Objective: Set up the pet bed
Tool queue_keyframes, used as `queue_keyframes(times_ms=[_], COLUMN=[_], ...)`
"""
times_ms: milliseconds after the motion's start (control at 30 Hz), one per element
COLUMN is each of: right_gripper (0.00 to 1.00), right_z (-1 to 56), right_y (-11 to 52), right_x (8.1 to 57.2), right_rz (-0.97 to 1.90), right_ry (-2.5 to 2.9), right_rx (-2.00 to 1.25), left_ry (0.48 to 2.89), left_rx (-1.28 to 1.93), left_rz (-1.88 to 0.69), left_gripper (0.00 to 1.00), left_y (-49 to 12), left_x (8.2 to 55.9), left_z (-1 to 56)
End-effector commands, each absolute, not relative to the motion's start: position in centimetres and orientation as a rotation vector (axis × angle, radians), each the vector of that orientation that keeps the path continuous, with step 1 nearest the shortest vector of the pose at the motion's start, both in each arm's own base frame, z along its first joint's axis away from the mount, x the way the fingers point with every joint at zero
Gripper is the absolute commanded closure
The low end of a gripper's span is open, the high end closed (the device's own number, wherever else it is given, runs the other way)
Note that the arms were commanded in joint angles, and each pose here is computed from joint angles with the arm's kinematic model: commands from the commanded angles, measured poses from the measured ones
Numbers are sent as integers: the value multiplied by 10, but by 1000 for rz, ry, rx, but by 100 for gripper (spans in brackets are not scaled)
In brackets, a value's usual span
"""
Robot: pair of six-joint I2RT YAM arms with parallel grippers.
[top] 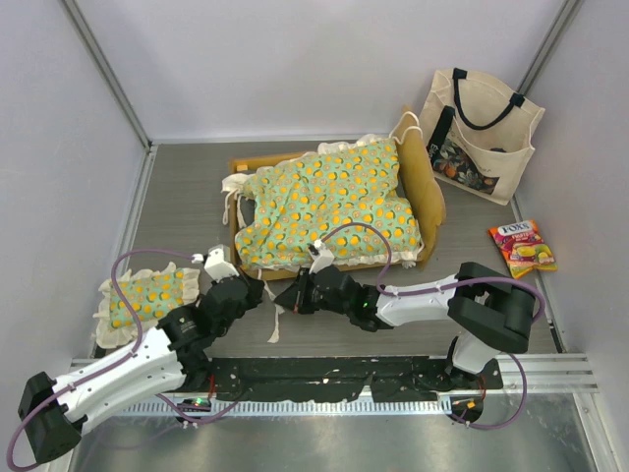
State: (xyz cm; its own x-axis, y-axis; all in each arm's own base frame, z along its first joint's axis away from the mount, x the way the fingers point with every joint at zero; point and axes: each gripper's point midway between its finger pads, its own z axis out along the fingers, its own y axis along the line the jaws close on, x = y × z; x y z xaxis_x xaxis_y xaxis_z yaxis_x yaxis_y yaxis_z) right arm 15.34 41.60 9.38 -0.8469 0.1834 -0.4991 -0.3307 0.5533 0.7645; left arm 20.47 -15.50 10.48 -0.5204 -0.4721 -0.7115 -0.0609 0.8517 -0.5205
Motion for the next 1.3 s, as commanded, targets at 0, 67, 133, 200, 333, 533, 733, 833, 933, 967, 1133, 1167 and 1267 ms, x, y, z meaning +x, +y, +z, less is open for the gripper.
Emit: queue_keyframes(times_ms=[0, 67, 133, 200, 333, 533, 733, 833, 933, 967, 1133, 1167, 1267], right_gripper=[99, 99, 99, 99, 99, 99, 99, 99, 99, 99, 99, 99, 99], right_z=[137, 138, 135, 135, 130, 124, 113, 99, 92, 89, 91, 93, 94], right_y=[439, 441, 442, 443, 440, 443, 447, 445, 447, 449, 469, 473, 469], right_x=[175, 181, 186, 193, 205, 222, 231, 232, 233, 231, 220, 215, 207], right_rz=[1438, 1449, 1431, 1411, 1367, 1289, 1207, 1135, 1106, 1097, 1134, 1160, 1198], right_ry=[2129, 2125, 2122, 2114, 2098, 2094, 2125, 2167, 2185, 2202, 2244, 2246, 2254], right_rx=[100, 161, 196, 240, 330, 405, 430, 427, 414, 400, 242, 209, 169], left_ry=[2099, 2122, 2132, 2135, 2142, 2168, 2151, 2141, 2136, 2135, 2110, 2111, 2104], left_rx=[-357, -343, -338, -334, -321, -256, -197, -172, -164, -156, -147, -148, -156], left_rz=[-550, -548, -546, -556, -561, -614, -671, -687, -699, -710, -737, -735, -723], left_gripper=[100, 100, 100, 100, 100, 100, 100, 100, 100, 100, 100, 100, 98], left_y=[-151, -149, -148, -149, -149, -158, -162, -163, -163, -164, -169, -170, -169], left_x=[195, 190, 188, 186, 184, 177, 172, 170, 169, 168, 170, 171, 173], left_z=[97, 93, 91, 91, 92, 95, 103, 106, 107, 108, 112, 112, 113])
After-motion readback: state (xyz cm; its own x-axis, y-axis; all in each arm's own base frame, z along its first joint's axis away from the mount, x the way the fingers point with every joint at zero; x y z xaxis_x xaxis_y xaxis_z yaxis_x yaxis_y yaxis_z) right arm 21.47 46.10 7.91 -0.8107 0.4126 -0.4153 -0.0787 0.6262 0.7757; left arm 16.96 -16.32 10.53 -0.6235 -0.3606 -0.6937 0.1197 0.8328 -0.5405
